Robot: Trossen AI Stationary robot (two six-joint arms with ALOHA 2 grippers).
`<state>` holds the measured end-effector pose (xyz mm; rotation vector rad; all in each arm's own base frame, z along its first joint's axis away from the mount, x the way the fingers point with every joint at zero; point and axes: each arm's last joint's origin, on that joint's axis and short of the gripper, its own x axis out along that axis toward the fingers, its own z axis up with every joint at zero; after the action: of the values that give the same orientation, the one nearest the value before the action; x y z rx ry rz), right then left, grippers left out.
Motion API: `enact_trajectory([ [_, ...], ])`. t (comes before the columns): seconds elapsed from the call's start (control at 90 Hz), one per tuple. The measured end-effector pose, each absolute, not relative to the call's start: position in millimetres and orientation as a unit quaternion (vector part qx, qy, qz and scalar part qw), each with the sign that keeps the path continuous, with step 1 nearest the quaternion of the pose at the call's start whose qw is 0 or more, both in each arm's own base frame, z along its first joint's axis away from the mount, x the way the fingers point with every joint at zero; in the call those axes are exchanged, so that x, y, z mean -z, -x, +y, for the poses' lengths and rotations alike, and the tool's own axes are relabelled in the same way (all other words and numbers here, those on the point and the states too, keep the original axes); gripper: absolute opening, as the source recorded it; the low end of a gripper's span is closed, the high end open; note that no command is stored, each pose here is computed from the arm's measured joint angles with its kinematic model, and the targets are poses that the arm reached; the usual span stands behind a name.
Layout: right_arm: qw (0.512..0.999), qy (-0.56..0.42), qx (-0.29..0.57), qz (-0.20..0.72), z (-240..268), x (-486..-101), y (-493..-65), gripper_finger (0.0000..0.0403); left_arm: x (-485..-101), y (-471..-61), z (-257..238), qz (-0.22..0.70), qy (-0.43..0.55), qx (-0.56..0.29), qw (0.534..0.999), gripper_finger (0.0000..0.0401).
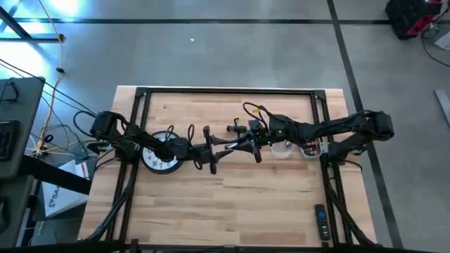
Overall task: Insert battery
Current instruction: Insert the white battery case into the black flashlight
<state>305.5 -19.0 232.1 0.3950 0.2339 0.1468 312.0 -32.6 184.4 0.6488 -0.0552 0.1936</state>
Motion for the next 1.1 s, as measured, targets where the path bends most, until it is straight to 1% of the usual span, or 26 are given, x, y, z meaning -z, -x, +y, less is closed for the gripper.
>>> enact_trajectory([
  [0.133, 0.971, -0.196, -0.073, 0.116, -19.0, -231.9, -305.5, 0.0057, -184.5, -312.0, -33.0, -0.031, -0.312, -0.089, 0.945, 0.0088],
  [0.289, 0.973, -0.186, -0.078, 0.117, -18.9, -231.9, -305.4, 0.0059, -184.5, -311.9, -32.4, -0.028, -0.307, -0.098, 0.946, 0.0061],
  [0.467, 0.976, -0.169, -0.079, 0.114, -18.9, -232.1, -305.5, 0.0083, -185.0, -311.7, -32.1, -0.027, -0.304, -0.104, 0.947, 0.0061],
  [0.689, 0.979, -0.155, -0.08, 0.104, -20.2, -234.9, -304.8, 0.0139, -190.9, -305.1, -38.7, -0.017, -0.313, -0.125, 0.941, 0.006],
  [0.789, 0.983, -0.138, -0.076, 0.098, -24.1, -239.4, -301.6, 0.0162, -195.4, -294.6, -39.8, 0.003, -0.308, -0.127, 0.943, 0.006],
  [0.878, 0.987, -0.092, -0.072, 0.11, -27.3, -238.8, -298.9, 0.0176, -194.0, -282.1, -36.7, 0.04, -0.287, -0.127, 0.949, 0.0061],
  [0.944, 0.988, -0.052, -0.043, 0.136, -30.3, -232.6, -297.8, 0.0181, -192.5, -272.4, -30.2, 0.064, -0.26, -0.128, 0.955, 0.0061],
  [1.011, 0.984, -0.006, 0.016, 0.175, -34.7, -222.6, -297.8, 0.0183, -192.0, -264.3, -20.0, 0.075, -0.223, -0.134, 0.963, 0.0062],
  [1.1, 0.967, 0.045, 0.092, 0.232, -40.9, -205.9, -298.7, 0.0183, -187.2, -257.3, -4.2, 0.091, -0.173, -0.134, 0.972, 0.0062],
])
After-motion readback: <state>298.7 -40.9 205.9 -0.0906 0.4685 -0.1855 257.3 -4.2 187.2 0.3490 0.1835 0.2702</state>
